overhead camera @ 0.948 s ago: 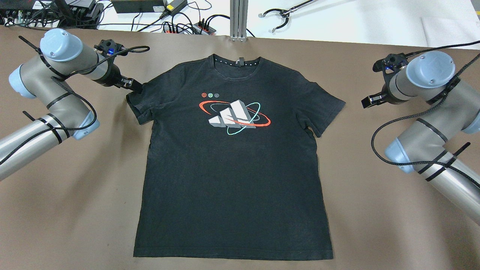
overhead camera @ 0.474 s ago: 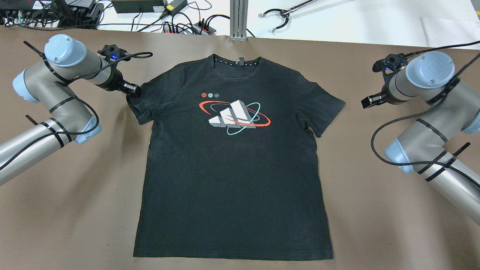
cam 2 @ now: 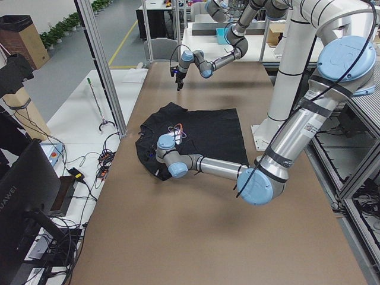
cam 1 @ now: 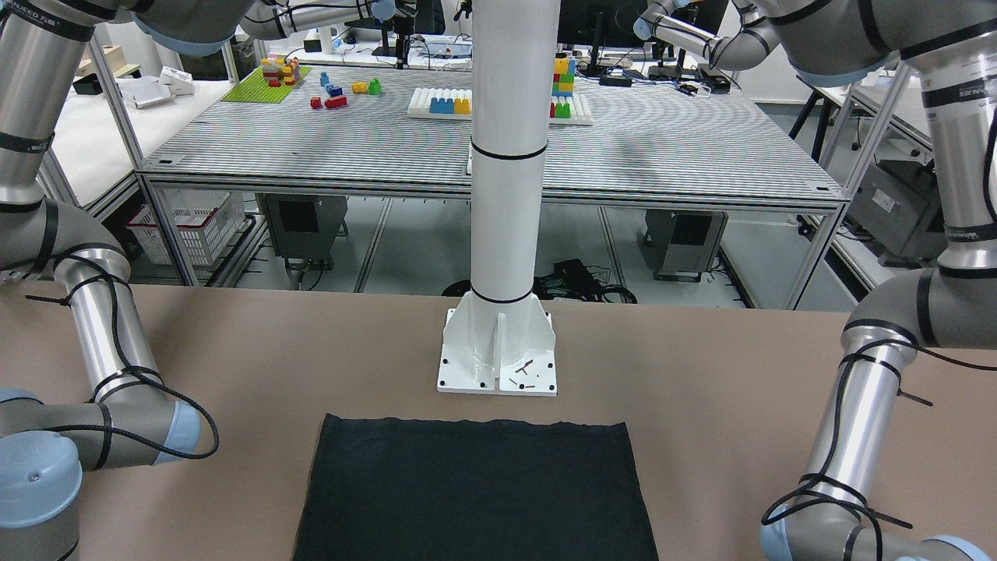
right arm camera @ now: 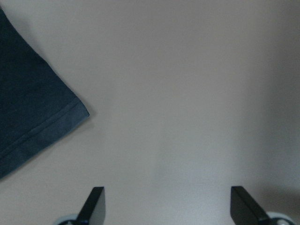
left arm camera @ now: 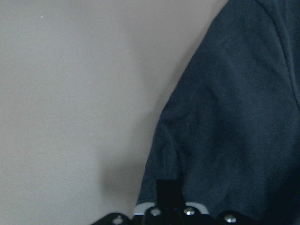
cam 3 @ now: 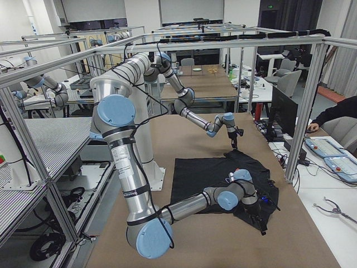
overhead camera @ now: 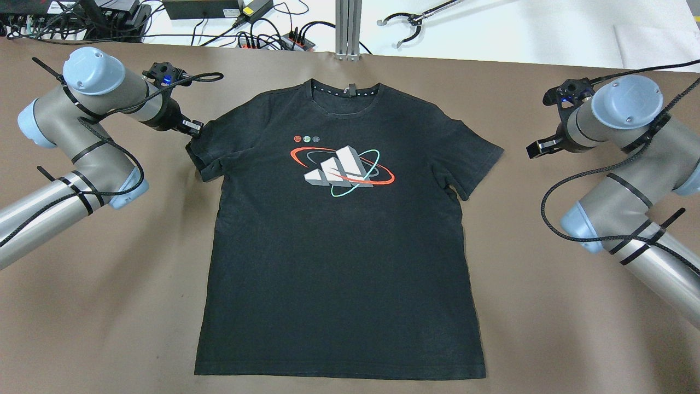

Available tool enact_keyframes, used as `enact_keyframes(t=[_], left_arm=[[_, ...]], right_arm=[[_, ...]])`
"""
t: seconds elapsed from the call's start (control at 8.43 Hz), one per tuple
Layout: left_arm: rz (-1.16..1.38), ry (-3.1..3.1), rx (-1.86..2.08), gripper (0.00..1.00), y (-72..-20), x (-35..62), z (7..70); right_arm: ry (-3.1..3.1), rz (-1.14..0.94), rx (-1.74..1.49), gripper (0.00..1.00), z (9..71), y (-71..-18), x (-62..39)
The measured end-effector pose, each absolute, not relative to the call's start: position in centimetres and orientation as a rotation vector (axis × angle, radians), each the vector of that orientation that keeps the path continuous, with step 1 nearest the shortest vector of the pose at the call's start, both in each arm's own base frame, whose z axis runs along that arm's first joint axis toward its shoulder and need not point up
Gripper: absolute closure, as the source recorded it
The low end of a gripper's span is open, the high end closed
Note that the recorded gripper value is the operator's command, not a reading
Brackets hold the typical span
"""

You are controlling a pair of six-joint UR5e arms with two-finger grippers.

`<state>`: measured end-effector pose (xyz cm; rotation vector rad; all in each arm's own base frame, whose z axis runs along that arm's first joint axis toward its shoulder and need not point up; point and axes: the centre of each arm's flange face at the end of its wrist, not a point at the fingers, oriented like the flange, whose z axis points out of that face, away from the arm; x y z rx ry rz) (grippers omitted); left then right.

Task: Fold clothes
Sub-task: 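Move both grippers in toward the shirt's two sleeves, then grasp the sleeve nearest the left gripper and fold it inward across the chest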

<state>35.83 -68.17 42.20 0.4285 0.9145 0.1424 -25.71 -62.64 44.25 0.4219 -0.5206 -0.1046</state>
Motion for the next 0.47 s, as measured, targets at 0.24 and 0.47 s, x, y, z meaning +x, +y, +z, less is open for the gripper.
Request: enact_keyframes(t=[0.24, 0.47], left_arm=[[0.124, 0.932, 0.427, 1.0, -68.1, 35.6, 41.2], [0.056, 0.992, 0.401, 1.0, -68.0, 35.8, 37.7]], right_arm=[[-0.521, -0.106, 0.421, 0.06, 44.3, -62.6, -25.8], [-0.522, -0.107, 0.421, 0.06, 44.3, -62.5, -25.9]])
